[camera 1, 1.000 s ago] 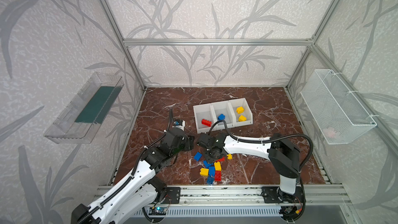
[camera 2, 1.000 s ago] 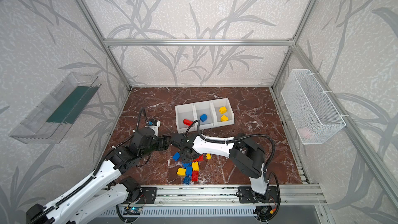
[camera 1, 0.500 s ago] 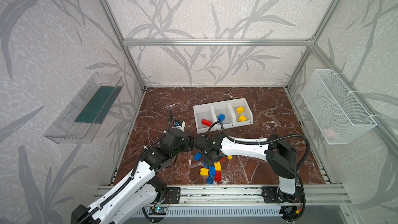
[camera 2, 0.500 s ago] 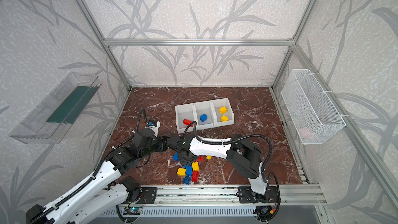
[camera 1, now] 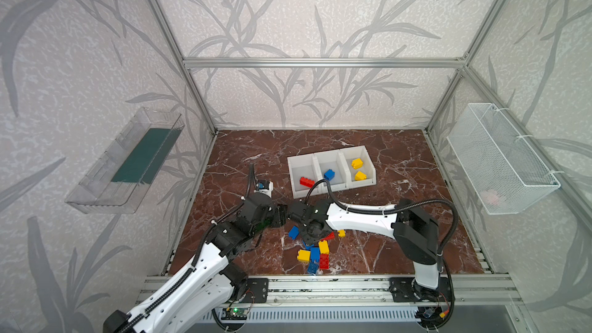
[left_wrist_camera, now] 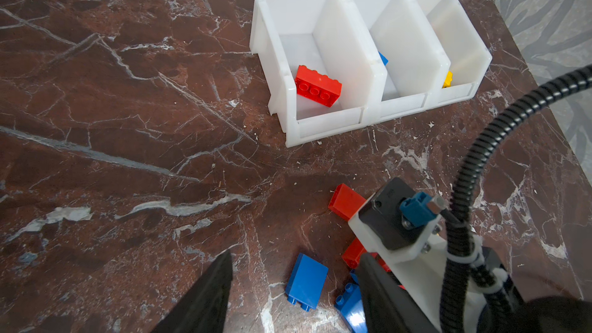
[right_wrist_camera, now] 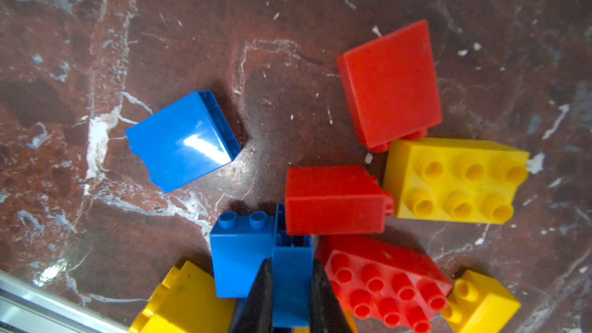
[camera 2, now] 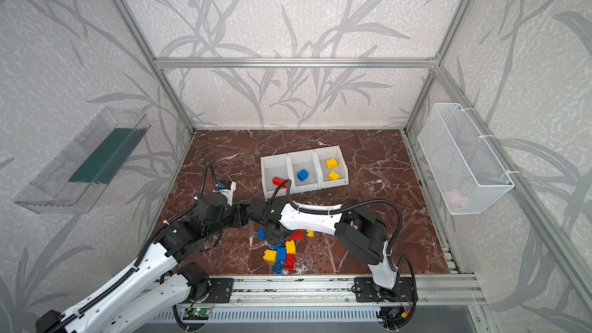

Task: Sort the legos into containers by color
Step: 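Carry the blue brick to the middle compartment and open the right gripper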

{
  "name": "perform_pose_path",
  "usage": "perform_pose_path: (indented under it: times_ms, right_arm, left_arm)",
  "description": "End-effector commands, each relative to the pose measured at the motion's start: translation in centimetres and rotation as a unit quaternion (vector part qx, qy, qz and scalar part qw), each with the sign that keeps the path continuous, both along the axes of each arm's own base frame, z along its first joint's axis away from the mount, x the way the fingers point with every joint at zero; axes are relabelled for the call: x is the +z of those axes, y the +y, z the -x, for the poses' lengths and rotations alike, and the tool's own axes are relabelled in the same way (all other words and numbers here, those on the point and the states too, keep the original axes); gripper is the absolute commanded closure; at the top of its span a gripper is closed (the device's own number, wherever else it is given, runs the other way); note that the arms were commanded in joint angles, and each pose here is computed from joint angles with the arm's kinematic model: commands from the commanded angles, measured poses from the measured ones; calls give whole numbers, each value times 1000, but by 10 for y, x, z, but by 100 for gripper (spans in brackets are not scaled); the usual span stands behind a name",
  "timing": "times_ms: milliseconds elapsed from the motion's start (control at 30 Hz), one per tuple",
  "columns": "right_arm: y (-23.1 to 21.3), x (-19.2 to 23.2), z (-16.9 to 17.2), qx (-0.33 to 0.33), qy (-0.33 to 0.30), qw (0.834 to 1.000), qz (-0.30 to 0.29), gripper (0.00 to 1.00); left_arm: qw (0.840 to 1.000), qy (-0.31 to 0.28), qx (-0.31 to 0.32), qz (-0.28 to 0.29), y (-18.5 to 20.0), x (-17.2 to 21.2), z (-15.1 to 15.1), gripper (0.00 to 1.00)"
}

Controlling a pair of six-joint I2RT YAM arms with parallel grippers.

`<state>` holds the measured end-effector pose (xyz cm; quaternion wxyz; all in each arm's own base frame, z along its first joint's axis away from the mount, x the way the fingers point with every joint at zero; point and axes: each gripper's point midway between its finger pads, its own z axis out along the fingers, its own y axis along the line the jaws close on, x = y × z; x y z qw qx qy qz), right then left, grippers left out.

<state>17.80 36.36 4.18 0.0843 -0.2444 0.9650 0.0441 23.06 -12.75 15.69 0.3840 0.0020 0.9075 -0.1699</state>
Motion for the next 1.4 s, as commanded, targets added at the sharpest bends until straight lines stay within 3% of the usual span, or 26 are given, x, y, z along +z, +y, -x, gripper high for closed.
perform_pose_path:
  times_ms: [0, 200, 433, 767, 1000, 1200, 1367]
  right_arm:
    - [-6, 34, -19, 5, -28, 999, -20, 91]
    - [-11, 76, -56, 10, -65, 997, -50, 92]
    - [-43, 98, -142, -30, -105, 992, -60, 92]
    - [-77, 89, -243, -69, -138, 988, -10, 91]
    - [-83, 79, -263, -76, -141, 987, 15, 84]
    - [-86, 85, -261, -84, -140, 986, 11, 55]
    - [-90, 107, -254, -83, -151, 985, 2, 47]
  left_arm:
    - [1000, 3, 14, -7, 6, -3, 0, 35]
    - [1000, 7, 17, -7, 6, -4, -1, 35]
    - [1000, 9, 13, -1, 4, -1, 0, 35]
    - [1000, 26, 8, 16, 0, -5, 6, 35]
    - [999, 30, 12, 12, 4, -7, 11, 35]
    - [999, 38, 11, 12, 5, -10, 14, 35]
    - [999, 49, 8, 13, 4, -15, 16, 35]
